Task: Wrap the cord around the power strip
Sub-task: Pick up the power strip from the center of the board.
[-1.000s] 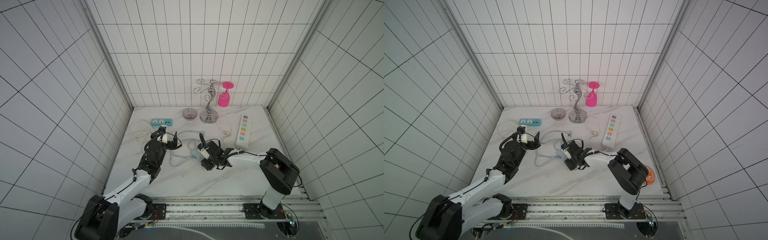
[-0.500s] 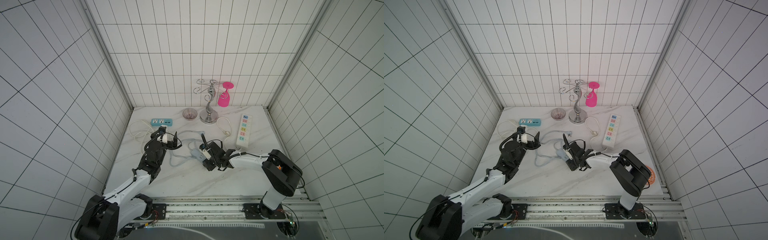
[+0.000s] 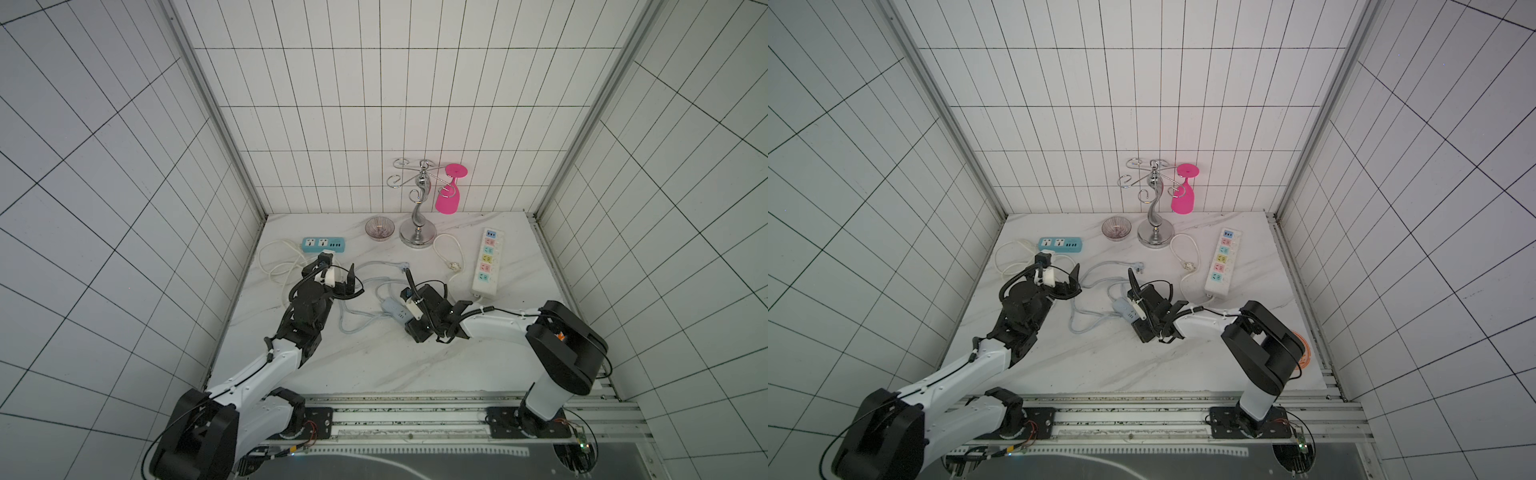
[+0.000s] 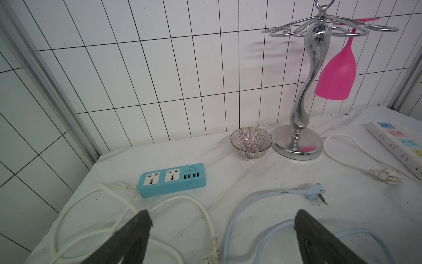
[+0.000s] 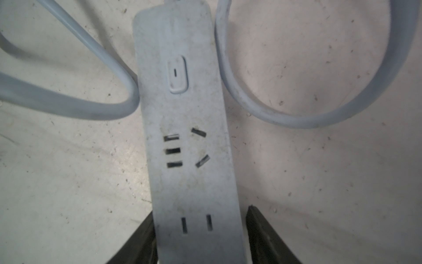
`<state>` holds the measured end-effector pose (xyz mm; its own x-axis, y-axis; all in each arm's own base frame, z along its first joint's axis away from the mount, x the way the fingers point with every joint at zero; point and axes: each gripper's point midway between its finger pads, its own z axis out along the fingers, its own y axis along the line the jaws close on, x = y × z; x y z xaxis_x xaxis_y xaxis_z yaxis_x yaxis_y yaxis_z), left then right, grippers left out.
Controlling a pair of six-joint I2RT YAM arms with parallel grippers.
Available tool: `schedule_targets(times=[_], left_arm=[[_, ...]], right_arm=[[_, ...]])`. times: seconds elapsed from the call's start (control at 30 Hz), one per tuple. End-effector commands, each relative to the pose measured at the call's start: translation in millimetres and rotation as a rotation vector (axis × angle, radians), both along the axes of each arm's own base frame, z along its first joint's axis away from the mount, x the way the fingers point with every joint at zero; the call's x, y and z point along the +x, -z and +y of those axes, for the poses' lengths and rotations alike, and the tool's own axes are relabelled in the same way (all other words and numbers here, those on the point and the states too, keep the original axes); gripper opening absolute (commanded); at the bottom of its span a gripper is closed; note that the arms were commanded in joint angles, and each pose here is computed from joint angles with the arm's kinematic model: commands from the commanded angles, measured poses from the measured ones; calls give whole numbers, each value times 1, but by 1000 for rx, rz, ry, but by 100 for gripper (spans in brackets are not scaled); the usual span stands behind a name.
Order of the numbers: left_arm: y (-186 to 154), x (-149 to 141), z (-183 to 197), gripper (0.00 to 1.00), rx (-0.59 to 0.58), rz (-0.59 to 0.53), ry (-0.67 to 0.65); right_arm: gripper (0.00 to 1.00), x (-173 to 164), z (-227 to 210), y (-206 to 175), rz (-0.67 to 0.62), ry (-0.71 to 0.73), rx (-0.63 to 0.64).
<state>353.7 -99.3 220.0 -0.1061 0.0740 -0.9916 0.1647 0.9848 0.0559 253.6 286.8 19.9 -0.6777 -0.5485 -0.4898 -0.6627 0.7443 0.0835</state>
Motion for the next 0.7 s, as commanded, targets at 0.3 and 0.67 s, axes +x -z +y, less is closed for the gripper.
schedule_targets(times=[0.3,0.67], left_arm=[[-8,1,-4,98,-9,-25,17],[-8,2,-7,98,-21,-28,29]], right_arm=[[61,-87,-67,66,372,61,-254],[60,-93,-78,68,394,95,-317]])
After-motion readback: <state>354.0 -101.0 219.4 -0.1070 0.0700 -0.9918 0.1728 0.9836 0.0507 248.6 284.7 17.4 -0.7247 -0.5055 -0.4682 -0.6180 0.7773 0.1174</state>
